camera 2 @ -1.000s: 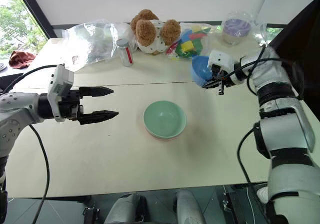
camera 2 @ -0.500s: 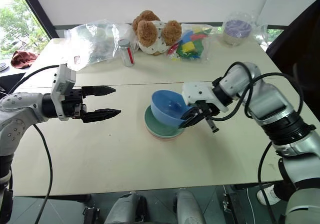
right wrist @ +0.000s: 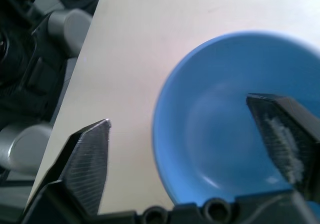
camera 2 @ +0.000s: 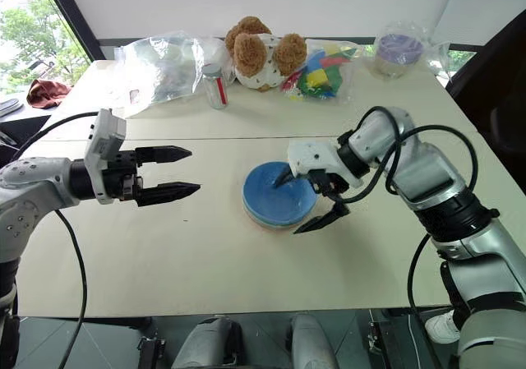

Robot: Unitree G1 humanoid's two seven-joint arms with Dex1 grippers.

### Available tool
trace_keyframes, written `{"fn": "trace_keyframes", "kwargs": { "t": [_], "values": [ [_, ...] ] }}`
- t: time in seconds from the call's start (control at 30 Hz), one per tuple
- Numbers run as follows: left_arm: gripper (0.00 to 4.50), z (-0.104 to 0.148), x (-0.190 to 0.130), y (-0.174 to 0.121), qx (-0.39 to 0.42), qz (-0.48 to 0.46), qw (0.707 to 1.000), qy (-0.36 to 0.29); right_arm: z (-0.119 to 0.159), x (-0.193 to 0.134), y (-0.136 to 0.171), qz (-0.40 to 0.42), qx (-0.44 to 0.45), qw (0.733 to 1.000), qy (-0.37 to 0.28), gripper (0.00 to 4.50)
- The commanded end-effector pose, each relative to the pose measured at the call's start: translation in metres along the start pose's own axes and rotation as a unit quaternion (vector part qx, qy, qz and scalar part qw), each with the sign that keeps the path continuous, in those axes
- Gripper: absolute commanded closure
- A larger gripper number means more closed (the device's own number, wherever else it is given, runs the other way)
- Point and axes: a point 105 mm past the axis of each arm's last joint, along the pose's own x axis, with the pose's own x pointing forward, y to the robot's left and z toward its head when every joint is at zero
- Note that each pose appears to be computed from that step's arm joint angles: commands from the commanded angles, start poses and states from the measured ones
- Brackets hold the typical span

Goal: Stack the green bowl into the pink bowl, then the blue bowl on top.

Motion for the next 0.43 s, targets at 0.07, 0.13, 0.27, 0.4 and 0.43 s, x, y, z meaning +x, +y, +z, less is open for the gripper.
{"fn": "trace_keyframes", "kwargs": {
  "t": [0.07, 0.13, 0.27, 0.4, 0.43],
  "values": [
    [0.00, 0.010, -0.005, -0.009, 0.013, -0.010, 1.000, -0.003, 0.023, -0.048, 0.002, -0.077, 0.027, 0.996, -0.030, 0.04],
    [0.00, 0.008, -0.008, -0.010, 0.012, -0.009, 1.000, 0.005, 0.017, -0.066, 0.007, -0.117, 0.084, 0.988, -0.048, 0.04],
    [0.00, 0.004, -0.014, -0.012, 0.009, -0.006, 1.000, 0.019, -0.003, -0.085, 0.018, -0.183, 0.174, 0.966, -0.057, 0.04],
    [0.00, -0.003, -0.017, -0.013, 0.006, -0.006, 0.999, 0.035, -0.029, -0.093, 0.031, -0.237, 0.235, 0.942, -0.039, 0.04],
    [0.00, -0.005, -0.017, -0.014, 0.004, -0.008, 0.999, 0.039, -0.033, -0.093, 0.035, -0.246, 0.245, 0.937, -0.036, 0.04]
  ]
}}
